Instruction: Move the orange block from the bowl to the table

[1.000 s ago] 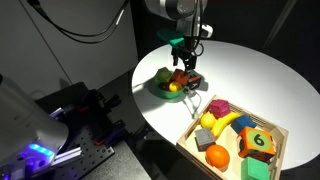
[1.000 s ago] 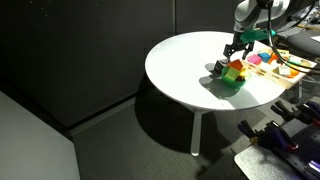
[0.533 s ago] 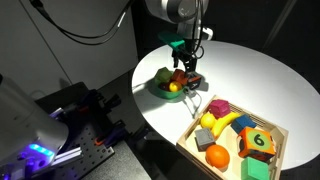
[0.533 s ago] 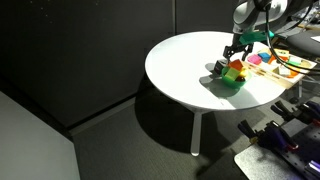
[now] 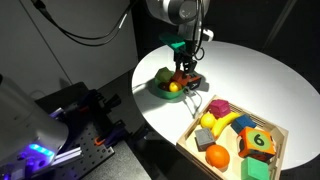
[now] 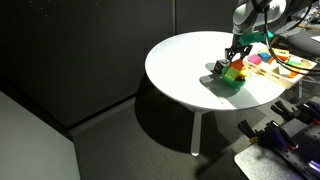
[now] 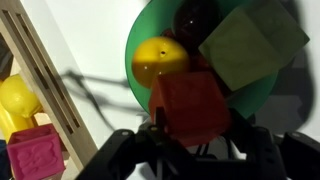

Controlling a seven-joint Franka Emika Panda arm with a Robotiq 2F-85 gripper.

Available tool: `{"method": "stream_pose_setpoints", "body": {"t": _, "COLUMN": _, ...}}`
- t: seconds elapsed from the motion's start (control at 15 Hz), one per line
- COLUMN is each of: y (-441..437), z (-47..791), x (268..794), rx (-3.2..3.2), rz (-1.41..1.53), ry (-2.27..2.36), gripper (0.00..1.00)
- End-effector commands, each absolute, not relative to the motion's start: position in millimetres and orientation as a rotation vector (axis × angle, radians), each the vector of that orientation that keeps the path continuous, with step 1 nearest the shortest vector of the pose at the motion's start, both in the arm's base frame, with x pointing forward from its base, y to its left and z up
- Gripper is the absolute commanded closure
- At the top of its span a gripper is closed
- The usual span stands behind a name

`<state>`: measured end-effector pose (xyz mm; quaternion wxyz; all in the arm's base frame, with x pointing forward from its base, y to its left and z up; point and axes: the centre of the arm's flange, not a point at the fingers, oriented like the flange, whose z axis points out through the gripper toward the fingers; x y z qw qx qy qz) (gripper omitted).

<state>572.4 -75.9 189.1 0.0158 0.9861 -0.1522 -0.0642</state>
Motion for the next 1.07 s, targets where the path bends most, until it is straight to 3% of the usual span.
{"method": "stream_pose_setpoints", "body": {"t": 0.0, "y": -71.2, "z": 204.3, "x": 576.2, "rx": 3.046, "rz": -0.190, "ry": -0.496, "gripper": 0.65}}
{"method": "stream_pose_setpoints", "body": {"t": 1.0, "y": -73.1, "z": 286.1, "x": 580.1, "rx": 3.075, "rz": -0.021, "ry": -0.524, "gripper": 0.68}}
